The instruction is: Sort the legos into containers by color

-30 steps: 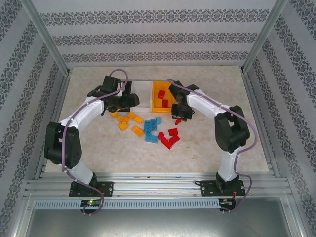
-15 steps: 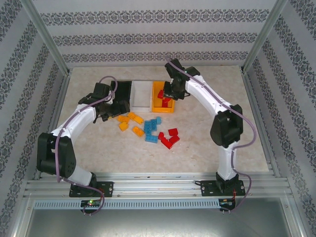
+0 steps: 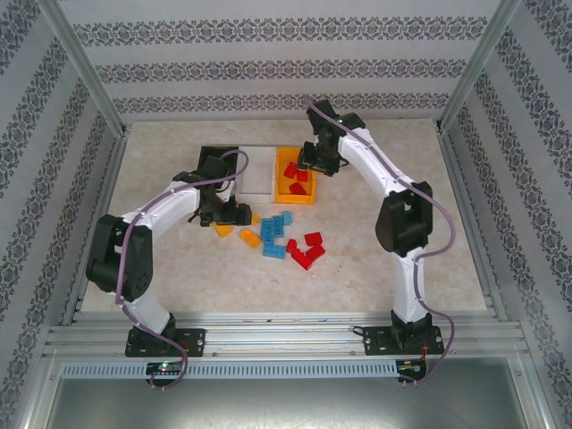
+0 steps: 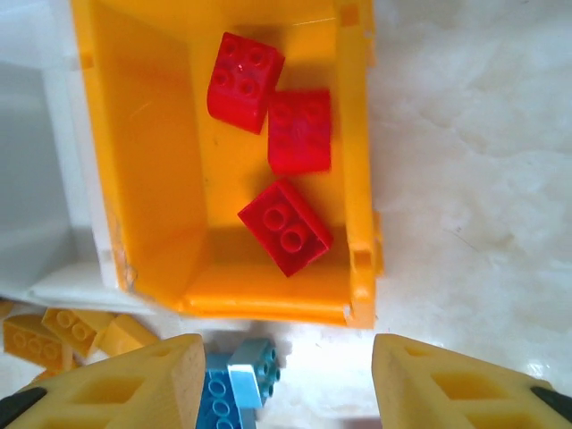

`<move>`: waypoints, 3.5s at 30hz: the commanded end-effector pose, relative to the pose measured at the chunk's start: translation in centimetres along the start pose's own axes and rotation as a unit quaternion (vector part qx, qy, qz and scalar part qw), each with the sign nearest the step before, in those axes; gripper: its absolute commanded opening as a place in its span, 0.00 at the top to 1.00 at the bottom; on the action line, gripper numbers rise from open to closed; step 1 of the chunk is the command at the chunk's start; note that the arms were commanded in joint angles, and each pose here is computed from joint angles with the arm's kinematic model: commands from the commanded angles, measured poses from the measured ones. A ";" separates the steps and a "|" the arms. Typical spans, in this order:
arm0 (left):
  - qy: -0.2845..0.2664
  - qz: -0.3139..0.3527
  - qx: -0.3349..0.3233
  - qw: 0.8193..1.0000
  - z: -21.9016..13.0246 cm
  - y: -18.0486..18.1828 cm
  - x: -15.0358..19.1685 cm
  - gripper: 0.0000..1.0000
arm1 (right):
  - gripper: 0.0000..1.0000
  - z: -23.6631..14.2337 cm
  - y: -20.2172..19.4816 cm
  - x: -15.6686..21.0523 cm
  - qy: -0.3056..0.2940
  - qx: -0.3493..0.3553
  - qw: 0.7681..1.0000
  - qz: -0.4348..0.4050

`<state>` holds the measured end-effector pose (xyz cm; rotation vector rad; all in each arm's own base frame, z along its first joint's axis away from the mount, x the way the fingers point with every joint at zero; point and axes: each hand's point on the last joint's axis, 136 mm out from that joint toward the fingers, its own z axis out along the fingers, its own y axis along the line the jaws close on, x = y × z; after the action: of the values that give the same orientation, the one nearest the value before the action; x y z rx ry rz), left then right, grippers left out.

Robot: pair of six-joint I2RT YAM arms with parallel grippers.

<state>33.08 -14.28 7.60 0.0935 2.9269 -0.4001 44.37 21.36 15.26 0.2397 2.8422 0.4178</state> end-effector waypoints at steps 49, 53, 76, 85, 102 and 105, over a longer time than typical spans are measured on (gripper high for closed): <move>0.010 0.077 -0.137 0.987 0.4 4.1 0.1 0.28 | 0.46 0.3 -4.6 10.1 0.083 -0.017 0.995 0.054; 0.016 0.080 -0.139 0.987 0.9 4.2 -0.1 0.28 | 0.45 0.3 -4.8 10.4 0.083 -0.015 0.995 0.053; 0.057 0.024 -0.109 0.992 4.1 4.1 2.6 0.51 | 0.46 0.2 -6.0 11.3 0.084 -0.012 0.994 0.063; 0.037 0.019 -0.102 0.994 1.1 3.4 2.7 0.60 | 0.46 0.3 -6.2 11.5 0.082 -0.012 0.995 0.062; -0.048 0.030 -0.124 0.991 -5.6 2.7 -3.8 0.61 | 0.46 0.6 -6.2 11.8 0.079 -0.020 0.994 0.069; -0.058 0.024 -0.131 0.989 -5.6 3.3 -6.3 0.61 | 0.46 0.4 -6.4 11.9 0.080 -0.018 0.994 0.067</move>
<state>37.47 -11.44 13.88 0.1087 2.7896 -0.0947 32.48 18.17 9.16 0.3900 3.0053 0.5110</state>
